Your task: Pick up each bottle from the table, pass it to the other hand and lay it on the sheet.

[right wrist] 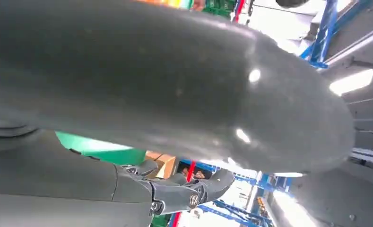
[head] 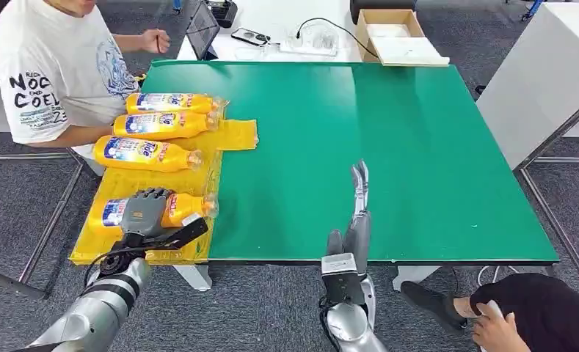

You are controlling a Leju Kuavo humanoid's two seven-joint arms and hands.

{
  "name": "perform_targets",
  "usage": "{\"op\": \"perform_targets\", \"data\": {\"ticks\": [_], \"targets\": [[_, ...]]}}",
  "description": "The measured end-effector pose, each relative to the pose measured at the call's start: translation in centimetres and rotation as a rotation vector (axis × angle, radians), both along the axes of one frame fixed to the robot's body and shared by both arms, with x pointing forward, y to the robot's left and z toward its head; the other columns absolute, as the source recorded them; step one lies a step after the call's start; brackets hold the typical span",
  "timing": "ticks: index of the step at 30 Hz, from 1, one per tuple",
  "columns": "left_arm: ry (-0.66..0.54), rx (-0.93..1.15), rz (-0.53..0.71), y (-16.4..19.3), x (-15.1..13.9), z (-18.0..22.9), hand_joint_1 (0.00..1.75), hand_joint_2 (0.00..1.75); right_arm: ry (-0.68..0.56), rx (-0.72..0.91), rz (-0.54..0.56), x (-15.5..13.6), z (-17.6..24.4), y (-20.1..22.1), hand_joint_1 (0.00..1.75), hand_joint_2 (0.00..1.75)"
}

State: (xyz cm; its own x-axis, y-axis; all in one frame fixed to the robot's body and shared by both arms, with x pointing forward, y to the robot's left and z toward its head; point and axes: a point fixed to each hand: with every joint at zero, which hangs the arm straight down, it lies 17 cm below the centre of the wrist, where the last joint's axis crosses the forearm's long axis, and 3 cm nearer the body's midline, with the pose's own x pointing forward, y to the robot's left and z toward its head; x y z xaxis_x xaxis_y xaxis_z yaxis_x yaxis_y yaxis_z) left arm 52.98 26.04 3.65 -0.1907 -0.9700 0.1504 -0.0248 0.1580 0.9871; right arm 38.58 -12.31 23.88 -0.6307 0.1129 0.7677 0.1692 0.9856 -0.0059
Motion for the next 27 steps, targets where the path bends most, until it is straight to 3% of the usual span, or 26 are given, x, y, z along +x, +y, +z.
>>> {"op": "perform_targets", "data": {"ticks": [6, 7, 8, 9, 10, 15, 20, 27], "targets": [[0.063, -0.023, -0.003, 0.0, 0.3, -0.8, 1.75, 1.75, 0.027, -0.015, 0.020, 0.3, -1.0, 0.6, 0.00, 0.00], [0.064, -0.024, -0.002, 0.0, 0.3, -0.8, 1.55, 1.75, 0.030, -0.016, 0.020, 0.3, -1.1, 0.7, 0.00, 0.00], [0.066, -0.024, -0.002, 0.0, 0.3, -0.8, 0.56, 1.75, 0.033, -0.016, 0.021, 0.4, -1.1, 0.7, 0.00, 0.00], [0.068, -0.025, -0.002, 0.0, 0.3, -0.9, 0.03, 1.75, 0.036, -0.016, 0.021, 0.4, -1.3, 0.8, 0.00, 0.00], [0.073, -0.028, -0.001, 0.0, 0.3, -1.0, 0.00, 0.00, 0.038, -0.017, 0.022, 0.4, -1.3, 0.8, 0.00, 0.00], [0.140, -0.138, -0.005, -0.3, 0.6, -1.3, 0.00, 0.00, 0.054, -0.025, 0.027, 0.6, -1.8, 1.0, 0.00, 0.00], [0.349, -0.398, -0.113, -3.3, -0.3, -2.7, 0.00, 0.00, 0.082, -0.026, 0.039, 1.2, -2.5, 1.1, 0.00, 0.00], [0.420, -0.535, -0.179, -4.9, -0.8, -2.3, 0.00, 0.00, 0.109, -0.019, 0.034, 1.9, -3.4, 0.6, 0.00, 0.00]]}}
